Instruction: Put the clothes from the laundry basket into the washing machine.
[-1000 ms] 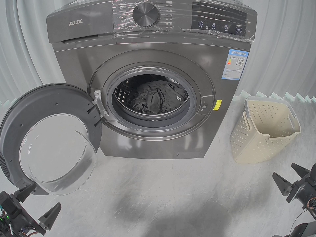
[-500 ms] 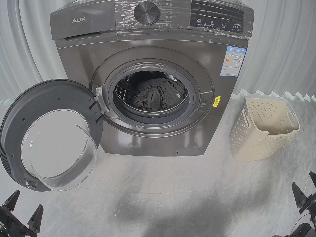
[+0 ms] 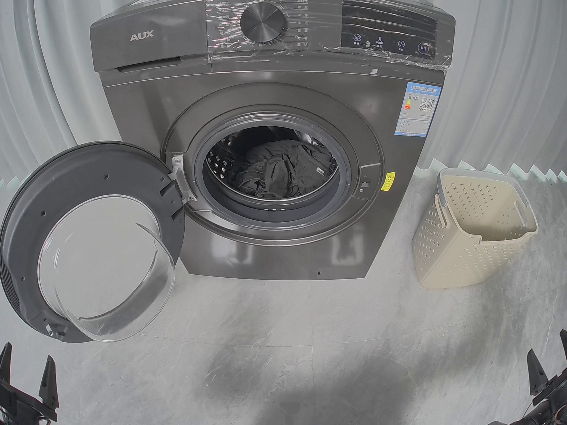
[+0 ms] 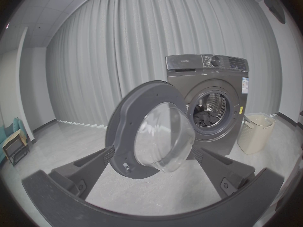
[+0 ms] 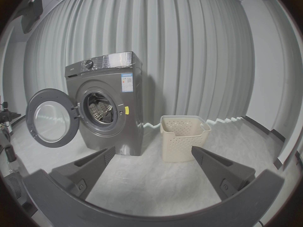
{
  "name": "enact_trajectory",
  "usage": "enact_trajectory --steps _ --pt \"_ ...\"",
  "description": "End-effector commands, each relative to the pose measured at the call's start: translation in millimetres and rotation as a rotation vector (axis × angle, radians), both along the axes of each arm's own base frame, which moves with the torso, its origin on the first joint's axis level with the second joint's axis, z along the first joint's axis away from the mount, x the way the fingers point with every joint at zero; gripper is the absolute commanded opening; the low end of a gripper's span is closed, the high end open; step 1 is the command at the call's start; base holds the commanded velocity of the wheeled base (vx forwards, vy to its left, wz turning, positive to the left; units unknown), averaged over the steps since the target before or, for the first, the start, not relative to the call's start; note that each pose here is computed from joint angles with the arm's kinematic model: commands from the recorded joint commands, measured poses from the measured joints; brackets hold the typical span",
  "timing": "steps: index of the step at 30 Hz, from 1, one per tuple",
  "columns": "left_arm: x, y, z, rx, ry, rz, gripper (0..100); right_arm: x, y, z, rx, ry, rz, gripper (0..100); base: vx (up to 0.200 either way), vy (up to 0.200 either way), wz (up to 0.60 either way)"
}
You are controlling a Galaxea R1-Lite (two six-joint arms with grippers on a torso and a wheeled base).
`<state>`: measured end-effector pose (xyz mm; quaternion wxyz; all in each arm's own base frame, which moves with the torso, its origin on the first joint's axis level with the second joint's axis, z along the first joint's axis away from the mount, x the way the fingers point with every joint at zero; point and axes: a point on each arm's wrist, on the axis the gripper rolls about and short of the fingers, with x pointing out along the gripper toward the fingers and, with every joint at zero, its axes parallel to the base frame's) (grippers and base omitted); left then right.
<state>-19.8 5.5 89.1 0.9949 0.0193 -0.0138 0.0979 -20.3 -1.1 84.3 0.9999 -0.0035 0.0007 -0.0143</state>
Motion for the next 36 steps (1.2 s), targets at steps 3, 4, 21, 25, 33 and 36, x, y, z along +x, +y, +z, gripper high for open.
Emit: enact_trajectory --steps 3,4,21,25,33,36 --pt "-3.7 0.1 -6.4 0.009 -0.033 0.064 100 -3.5 -0.8 -2.8 0.004 -0.041 -0.060 100 0.000 0.000 0.00" --pt "-3.9 0.2 -6.4 0.008 -0.034 0.067 100 -3.5 -0.9 -3.0 0.007 -0.040 -0.059 100 0.000 0.000 0.00" --pt "-3.3 -4.8 -10.6 -0.080 -0.002 -0.164 100 -2.5 0.9 -8.9 0.004 0.000 0.022 100 0.000 0.000 0.00" --pt "-3.3 -4.8 -10.6 -0.080 -0.002 -0.164 100 -2.5 0.9 -8.8 0.010 -0.001 0.021 100 0.000 0.100 0.00" --pt "-3.3 -4.9 -10.6 -0.083 -0.003 -0.166 100 -2.5 0.9 -8.8 0.007 -0.001 0.022 100 0.000 0.200 0.00" --pt "-3.3 -4.9 -10.6 -0.083 -0.003 -0.166 100 -2.5 0.9 -8.8 0.007 -0.001 0.022 100 0.000 0.200 0.00"
